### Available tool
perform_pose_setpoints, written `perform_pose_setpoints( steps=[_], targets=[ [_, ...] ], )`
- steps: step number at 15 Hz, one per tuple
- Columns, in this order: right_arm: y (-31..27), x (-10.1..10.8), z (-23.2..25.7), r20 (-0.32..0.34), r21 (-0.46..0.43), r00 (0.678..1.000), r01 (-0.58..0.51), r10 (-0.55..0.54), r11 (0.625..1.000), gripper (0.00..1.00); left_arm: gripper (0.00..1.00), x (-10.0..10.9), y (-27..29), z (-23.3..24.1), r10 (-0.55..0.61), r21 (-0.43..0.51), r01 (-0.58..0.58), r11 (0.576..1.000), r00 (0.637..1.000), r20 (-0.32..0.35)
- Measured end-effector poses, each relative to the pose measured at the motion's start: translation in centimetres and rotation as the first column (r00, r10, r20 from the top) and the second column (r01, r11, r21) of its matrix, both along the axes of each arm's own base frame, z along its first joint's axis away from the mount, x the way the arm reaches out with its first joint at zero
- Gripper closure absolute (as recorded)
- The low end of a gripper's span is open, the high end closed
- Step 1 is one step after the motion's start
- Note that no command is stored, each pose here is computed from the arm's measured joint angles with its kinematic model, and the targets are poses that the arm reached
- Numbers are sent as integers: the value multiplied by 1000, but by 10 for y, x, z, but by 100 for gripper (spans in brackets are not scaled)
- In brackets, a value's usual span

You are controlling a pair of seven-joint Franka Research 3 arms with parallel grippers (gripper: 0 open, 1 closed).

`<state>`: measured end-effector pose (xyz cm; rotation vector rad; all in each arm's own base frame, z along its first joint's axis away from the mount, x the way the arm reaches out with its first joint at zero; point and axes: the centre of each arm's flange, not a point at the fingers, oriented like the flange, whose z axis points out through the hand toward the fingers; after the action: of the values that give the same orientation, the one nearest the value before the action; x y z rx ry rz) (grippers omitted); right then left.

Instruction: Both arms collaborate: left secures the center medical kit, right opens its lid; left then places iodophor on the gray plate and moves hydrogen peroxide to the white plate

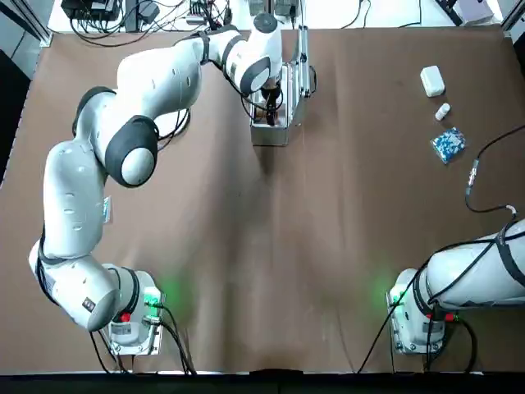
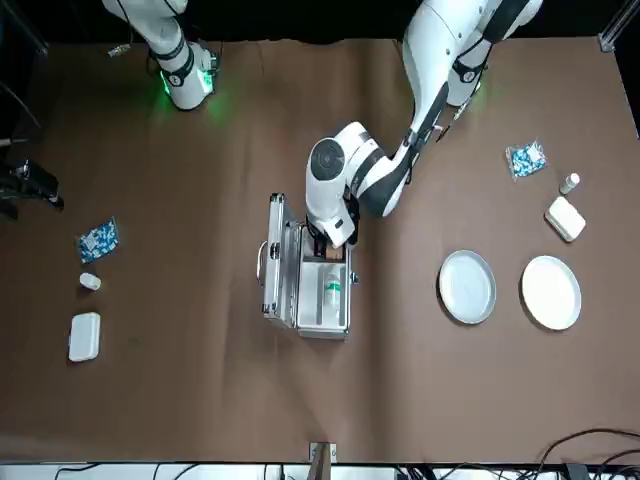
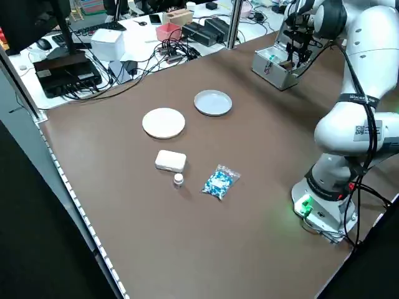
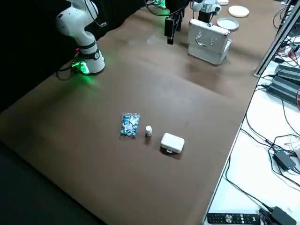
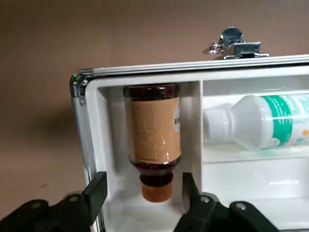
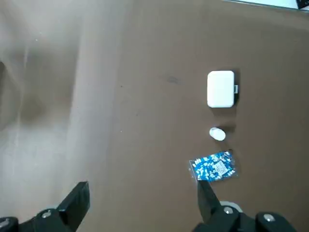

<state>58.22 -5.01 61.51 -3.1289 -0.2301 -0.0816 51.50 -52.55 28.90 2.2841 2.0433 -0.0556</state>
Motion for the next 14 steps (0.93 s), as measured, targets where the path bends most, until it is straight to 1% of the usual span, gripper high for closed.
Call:
perform_pose_setpoints(
  steps=[3, 8, 10, 11, 12, 14],
  targets=[
    [1, 0, -2, -7, -20, 1000, -7, 6, 1000, 1, 30, 1, -1, -2, 0, -4, 0, 1000, 1000, 2],
    [2, -1, -3, -17, -23, 1000, -8, 8, 1000, 1, 31, 0, -1, -2, 0, -5, 1, 1000, 1000, 3],
    [3, -1, -3, -18, -23, 1000, -9, 8, 1000, 1, 33, 0, -1, -2, -1, -5, 1, 1000, 1000, 3],
    [3, -1, -3, -18, -23, 1000, -8, 8, 1000, 1, 36, 0, -2, -2, -2, -5, 2, 1000, 1000, 4],
    [4, -1, -3, -18, -22, 1000, -2, 2, 1000, 1, 36, 0, -2, -2, -2, -5, 2, 1000, 1000, 4],
    [8, -1, -3, -17, -21, 999, 30, -30, 999, 1, 38, 0, -2, -1, -1, -6, 1, 1000, 1000, 5]
  ],
)
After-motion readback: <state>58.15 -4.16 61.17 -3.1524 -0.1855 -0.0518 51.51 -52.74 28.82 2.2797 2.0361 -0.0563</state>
